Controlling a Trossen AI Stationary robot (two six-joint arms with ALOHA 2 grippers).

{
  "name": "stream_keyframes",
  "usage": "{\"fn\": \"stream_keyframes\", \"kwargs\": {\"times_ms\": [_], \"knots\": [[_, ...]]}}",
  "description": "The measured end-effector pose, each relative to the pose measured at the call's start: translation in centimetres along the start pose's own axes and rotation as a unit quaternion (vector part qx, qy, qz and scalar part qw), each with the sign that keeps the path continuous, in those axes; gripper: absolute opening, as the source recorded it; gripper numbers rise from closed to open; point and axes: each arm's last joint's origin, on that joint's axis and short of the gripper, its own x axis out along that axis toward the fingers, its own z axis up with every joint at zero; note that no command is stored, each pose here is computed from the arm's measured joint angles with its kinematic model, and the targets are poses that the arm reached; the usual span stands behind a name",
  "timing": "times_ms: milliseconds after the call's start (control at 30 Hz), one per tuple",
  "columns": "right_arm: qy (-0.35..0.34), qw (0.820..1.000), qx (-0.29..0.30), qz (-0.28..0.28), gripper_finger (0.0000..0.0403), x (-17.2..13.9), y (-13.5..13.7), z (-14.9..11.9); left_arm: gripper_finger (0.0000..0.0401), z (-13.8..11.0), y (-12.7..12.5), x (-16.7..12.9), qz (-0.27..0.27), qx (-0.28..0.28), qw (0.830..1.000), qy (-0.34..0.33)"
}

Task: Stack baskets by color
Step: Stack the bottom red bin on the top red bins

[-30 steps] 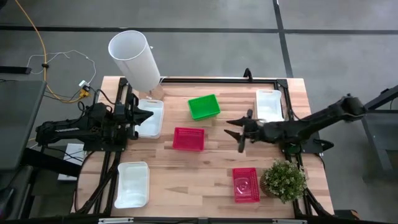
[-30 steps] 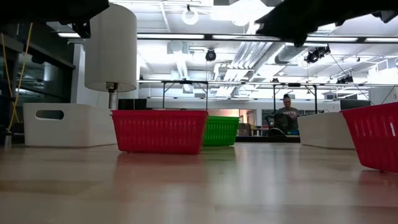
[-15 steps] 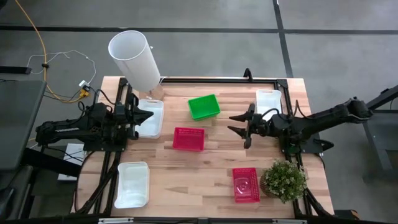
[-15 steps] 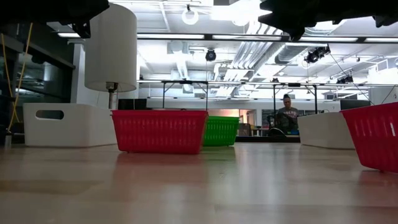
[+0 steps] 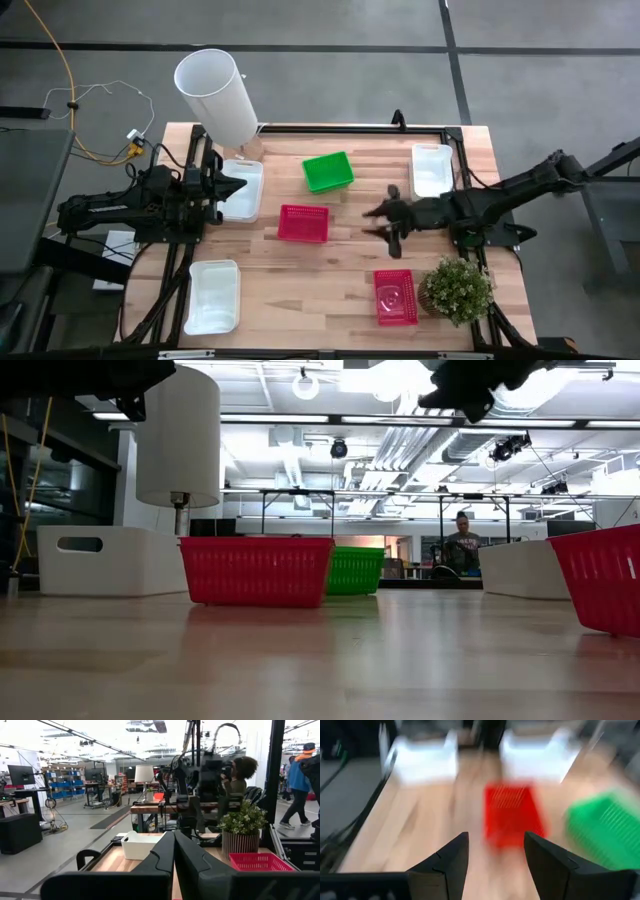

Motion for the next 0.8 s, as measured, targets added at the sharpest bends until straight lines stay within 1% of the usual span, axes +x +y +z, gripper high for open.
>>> {"fn": "stream_keyframes", "kwargs": {"times_ms": [67,133,200,267,400,500,633,800], "knots": [[0.082,0.996,0.032,0.028,0.0176,0.2,1.0,0.1,0.0000,0.0,0.0,0.0,0.000,0.000,1.000,0.000],[0.161,0.983,0.065,0.052,0.0176,0.5,2.1,-0.2,0.0000,0.0,0.0,0.0,0.000,0.000,1.000,0.000],[0.221,0.969,0.092,0.058,0.0176,0.6,3.1,-0.8,0.0000,0.0,0.0,0.0,0.001,0.000,1.000,0.000],[0.263,0.957,0.107,0.053,0.0176,0.9,4.1,-1.7,0.0000,0.0,0.0,0.0,0.002,0.000,1.000,0.000],[0.324,0.938,0.116,0.041,0.0176,1.6,5.6,-3.8,0.0000,0.0,0.0,0.0,0.002,0.000,1.000,0.000],[0.368,0.923,0.107,0.025,0.0176,2.3,6.2,-5.4,0.0000,0.0,0.0,0.0,0.002,0.000,1.000,0.000],[0.403,0.910,0.094,0.011,0.0176,3.5,6.6,-6.9,0.0000,0.0,0.0,0.0,0.002,0.000,1.000,0.000],[0.435,0.897,0.082,-0.010,0.0176,4.6,6.5,-8.2,0.0000,0.0,0.0,0.0,0.004,0.000,1.000,0.000]]}}
